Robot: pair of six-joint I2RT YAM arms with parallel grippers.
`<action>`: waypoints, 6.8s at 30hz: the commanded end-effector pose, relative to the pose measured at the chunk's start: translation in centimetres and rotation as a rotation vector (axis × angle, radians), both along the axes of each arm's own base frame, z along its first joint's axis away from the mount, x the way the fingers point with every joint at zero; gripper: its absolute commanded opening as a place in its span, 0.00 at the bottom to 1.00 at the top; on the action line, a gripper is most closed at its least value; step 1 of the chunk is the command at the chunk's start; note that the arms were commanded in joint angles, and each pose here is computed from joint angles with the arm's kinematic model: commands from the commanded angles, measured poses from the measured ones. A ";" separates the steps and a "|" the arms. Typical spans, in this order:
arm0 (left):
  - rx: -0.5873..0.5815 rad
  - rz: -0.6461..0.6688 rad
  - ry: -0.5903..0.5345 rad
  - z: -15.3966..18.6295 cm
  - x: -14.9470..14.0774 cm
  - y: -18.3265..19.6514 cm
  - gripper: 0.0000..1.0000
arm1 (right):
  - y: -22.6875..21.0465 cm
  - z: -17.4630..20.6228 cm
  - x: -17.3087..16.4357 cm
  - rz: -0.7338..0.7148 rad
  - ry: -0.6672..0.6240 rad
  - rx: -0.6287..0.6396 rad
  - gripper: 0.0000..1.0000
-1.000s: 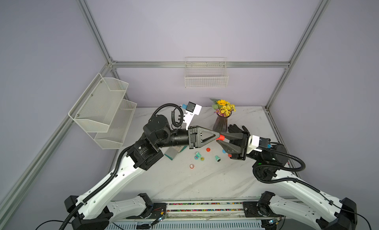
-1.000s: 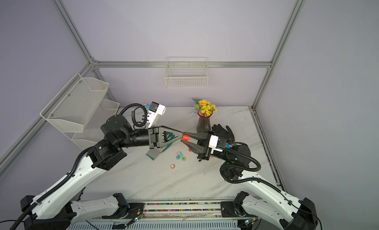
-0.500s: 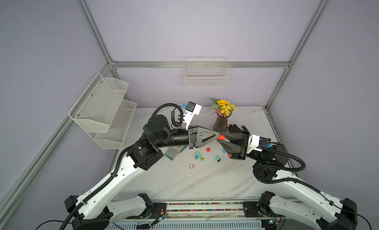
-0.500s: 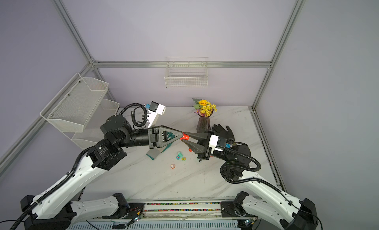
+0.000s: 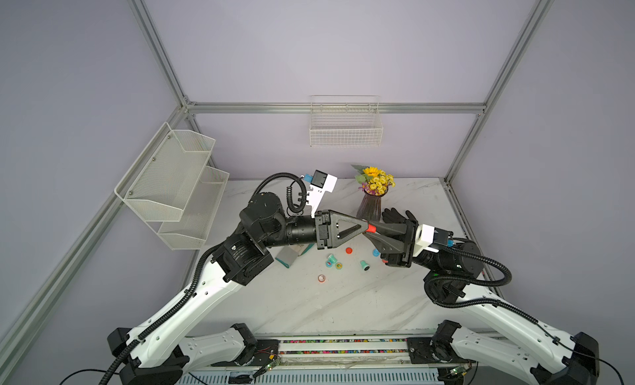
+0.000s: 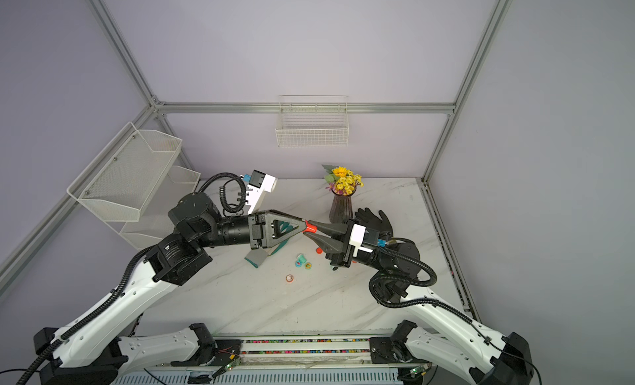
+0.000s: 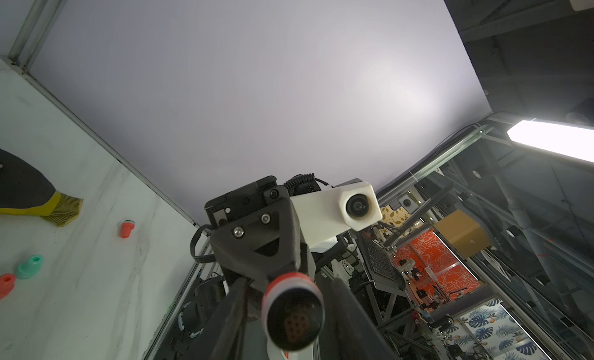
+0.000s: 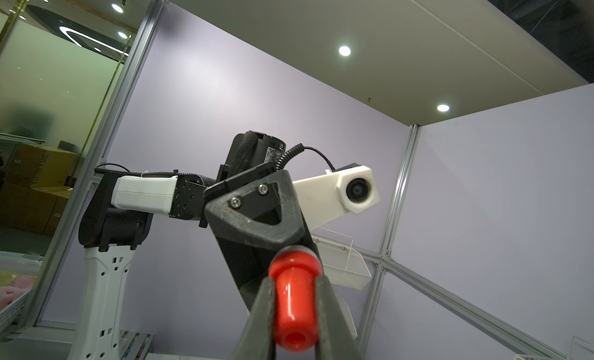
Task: Close the stamp cap
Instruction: Pick up the stamp from the center of the board, then close the cover of the stamp.
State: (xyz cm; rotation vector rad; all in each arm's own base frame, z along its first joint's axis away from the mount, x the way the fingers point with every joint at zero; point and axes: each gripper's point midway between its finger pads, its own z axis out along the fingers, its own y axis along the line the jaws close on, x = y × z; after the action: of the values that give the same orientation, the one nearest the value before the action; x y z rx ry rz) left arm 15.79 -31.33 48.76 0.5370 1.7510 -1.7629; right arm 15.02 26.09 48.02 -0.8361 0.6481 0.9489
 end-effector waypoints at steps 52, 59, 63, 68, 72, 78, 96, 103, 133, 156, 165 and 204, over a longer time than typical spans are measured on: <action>1.263 1.028 -0.097 -26.0 17.3 25.0 0.70 | 0.1 -39.8 20.6 -0.864 1.568 -1.112 0.00; 1.262 1.012 -0.092 -26.3 17.4 24.7 0.70 | -0.2 -41.4 20.8 -0.885 1.562 -1.150 0.00; 1.258 1.007 -0.090 -26.3 17.5 24.7 0.70 | -0.3 -42.1 20.9 -0.894 1.561 -1.164 0.00; 1.251 1.006 -0.085 -26.3 17.5 24.7 0.70 | -0.2 -42.3 21.1 -0.899 1.554 -1.169 0.00; 1.248 1.003 -0.084 -26.3 17.5 24.7 0.70 | -0.2 -42.6 21.1 -0.899 1.557 -1.176 0.00; 1.244 1.000 -0.081 -26.3 17.5 24.6 0.70 | -0.2 -43.0 21.1 -0.897 1.559 -1.183 0.00; 1.240 0.998 -0.073 -26.5 17.6 24.8 0.70 | -0.1 -43.1 21.3 -0.897 1.548 -1.189 0.00; 1.238 0.997 -0.070 -26.5 17.6 24.8 0.70 | 0.0 -44.1 20.9 -0.878 1.567 -1.212 0.00; 1.228 0.997 -0.059 -26.5 17.7 25.0 0.70 | 0.8 -40.3 21.6 -0.858 1.557 -1.157 0.00; 1.229 0.990 -0.053 -26.7 17.7 25.0 0.70 | 0.2 -43.9 21.5 -0.888 1.557 -1.223 0.00; 1.230 0.989 -0.050 -26.7 17.7 25.0 0.70 | 0.1 -44.5 21.2 -0.885 1.567 -1.232 0.00; 1.221 0.963 -0.037 -27.2 18.0 24.6 0.70 | -3.3 -51.0 14.6 -0.771 1.661 -1.603 0.00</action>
State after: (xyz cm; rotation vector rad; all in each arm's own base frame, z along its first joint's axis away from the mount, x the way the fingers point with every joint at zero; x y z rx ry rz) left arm 33.02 -6.60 19.98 0.0828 2.3622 0.0736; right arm 35.41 26.46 3.52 -0.6607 2.8328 0.1018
